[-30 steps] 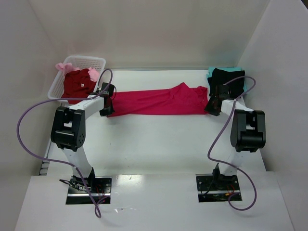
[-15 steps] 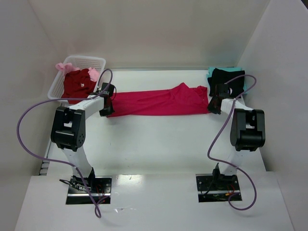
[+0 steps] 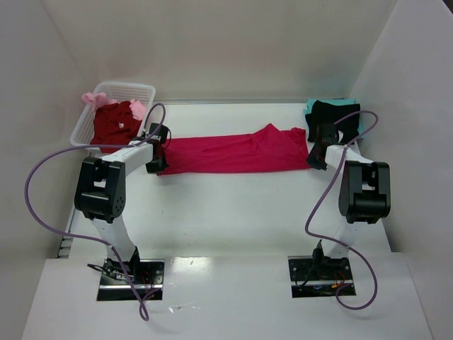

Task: Fold and stack the t-shirts

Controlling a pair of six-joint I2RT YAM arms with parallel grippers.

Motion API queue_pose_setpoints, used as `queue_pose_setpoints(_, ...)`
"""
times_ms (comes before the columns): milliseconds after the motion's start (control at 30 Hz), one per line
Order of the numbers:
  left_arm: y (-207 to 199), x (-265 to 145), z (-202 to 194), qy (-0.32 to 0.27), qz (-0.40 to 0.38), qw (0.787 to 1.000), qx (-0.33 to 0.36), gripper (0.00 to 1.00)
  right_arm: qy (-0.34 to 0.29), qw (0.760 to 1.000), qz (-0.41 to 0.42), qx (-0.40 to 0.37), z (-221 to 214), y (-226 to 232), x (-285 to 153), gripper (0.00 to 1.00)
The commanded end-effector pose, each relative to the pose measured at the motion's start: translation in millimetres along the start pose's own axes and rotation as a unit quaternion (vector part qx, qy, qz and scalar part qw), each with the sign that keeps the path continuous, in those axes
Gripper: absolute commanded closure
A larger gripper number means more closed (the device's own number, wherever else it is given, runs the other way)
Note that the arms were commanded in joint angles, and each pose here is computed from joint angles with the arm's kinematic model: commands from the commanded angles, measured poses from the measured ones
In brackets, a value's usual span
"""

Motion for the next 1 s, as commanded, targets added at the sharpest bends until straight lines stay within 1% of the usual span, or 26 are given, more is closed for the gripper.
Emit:
queue_pose_setpoints(0,5.4,-12.8,-13.7,0.02,-0.007,1.0,0.004,1.0,-0.037,0.999,-0.019,0.005,22.2,-7.1,-15.3,0.99)
queue_pose_setpoints(33,2.8,-18.7,-14.2,0.017,-0.022,1.0,0.002,1.0,-0.037,0.999,-0.019,0.005,22.2,-7.1,-15.3,0.99)
queue_pose_setpoints(133,0.2,-24.1,-22.0,0.03,-0.037,0.999,0.0,1.0,-0.034,0.999,-0.015,0.01,21.2,-5.3,-15.3,0.92)
queue_pose_setpoints(167,1.3,-28.5,-22.7,0.031,-0.037,0.999,-0.005,0.89,-0.034,0.999,-0.015,0.01,21.2,-5.3,-15.3,0.89)
queue_pose_setpoints(200,2.0,-32.6,-19.9,0.023,-0.039,0.999,-0.008,0.82,-0.034,0.999,-0.015,0.01,21.2,-5.3,-15.3,0.83)
queue_pose_setpoints(233,2.4,-37.9,-16.2,0.014,-0.041,0.999,-0.015,0.72,-0.031,0.999,-0.01,0.01,20.2,-4.0,-15.4,0.8)
queue_pose_setpoints(267,4.8,-40.5,-16.3,0.013,-0.036,0.999,-0.015,0.63,-0.037,0.999,0.0,0.011,23.6,-0.1,-18.7,0.76)
queue_pose_setpoints(300,5.3,-43.0,-14.7,0.009,-0.037,0.999,-0.017,0.55,-0.038,0.999,0.015,0.013,25.9,4.9,-24.8,0.73)
queue_pose_setpoints(333,4.9,-49.2,-4.3,-0.006,-0.041,0.999,-0.021,0.47,-0.04,0.999,0.024,0.013,27.7,7.8,-29.0,0.66)
queue_pose_setpoints(400,6.7,-61.6,5.1,-0.021,-0.045,0.998,-0.025,0.42,-0.059,0.997,0.049,0.017,38.5,16.2,-44.9,0.58)
queue_pose_setpoints(433,5.9,-69.8,12.7,-0.034,-0.054,0.998,-0.029,0.39,-0.068,0.996,0.062,0.019,43.3,20.3,-51.3,0.47)
queue_pose_setpoints(467,6.1,-75.9,20.2,-0.047,-0.057,0.997,-0.032,0.33,-0.079,0.994,0.075,0.02,50.7,25.8,-60.0,0.41)
queue_pose_setpoints(500,1.7,-85.7,30.8,-0.061,-0.077,0.995,-0.029,0.3,-0.091,0.992,0.084,0.022,59.0,30.2,-68.6,0.34)
queue_pose_setpoints(533,1.0,-94.4,36.3,-0.074,-0.089,0.993,-0.022,0.28,-0.102,0.989,0.105,0.024,66.8,37.5,-81.9,0.3)
queue_pose_setpoints(567,-3.6,-98.9,47.3,-0.099,-0.106,0.989,-0.02,0.26,-0.105,0.988,0.114,0.023,70.3,41.3,-88.2,0.23)
queue_pose_setpoints(600,-13.4,-102.2,52.1,-0.109,-0.138,0.984,-0.009,0.22,-0.111,0.985,0.128,0.024,78.3,48.8,-94.8,0.2)
queue_pose_setpoints(633,-16.3,-107.6,58.3,-0.128,-0.153,0.98,0.013,0.2,-0.113,0.983,0.144,0.027,81.8,54.8,-102.5,0.16)
queue_pose_setpoints(667,-20.4,-112.2,68.1,-0.148,-0.167,0.974,0.02,0.2,-0.105,0.98,0.165,0.024,81.3,62.2,-106.8,0.12)
queue_pose_setpoints(700,-24.7,-111.9,72.1,-0.154,-0.178,0.971,0.031,0.19,-0.109,0.978,0.178,0.023,85.2,67.0,-113.9,0.07)
queue_pose_setpoints(733,-33.1,-111.9,72.4,-0.159,-0.206,0.963,0.065,0.14,-0.105,0.977,0.183,0.027,84.0,68.9,-114.6,0.06)
queue_pose_setpoints(767,-38.4,-118.8,85.2,-0.189,-0.223,0.953,0.082,0.11,-0.106,0.976,0.19,0.023,84.4,74.9,-118.2,0.05)
queue_pose_setpoints(800,-45.2,-122.3,87.3,-0.201,-0.231,0.947,0.1,0.08,-0.11,0.975,0.193,0.023,87.4,76.7,-120.5,0.03)
queue_pose_setpoints(900,-56.2,-124.9,93.3,-0.233,-0.242,0.927,0.168,0.07,-0.099,0.972,0.211,-0.001,76.7,96.5,-126.6,0.0)
queue_pose_setpoints(933,-60.7,-121.5,94.0,-0.234,-0.251,0.92,0.191,0.07,-0.101,0.972,0.211,-0.011,73.9,99.5,-127.3,0.0)
queue_pose_setpoints(967,-66.3,-120.6,91.3,-0.241,-0.269,0.901,0.239,0.07,-0.092,0.974,0.205,-0.02,64.8,103.1,-124.5,0.0)
Point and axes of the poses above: each gripper's point midway between its finger pads, its own x axis out along the fingers, its own y axis along the line the jaws close on, z = x × y, the point moved 2 cm from there along -x, back along the fingers, and after that the axes turned 11 degrees about x, right-handed, at the moved point
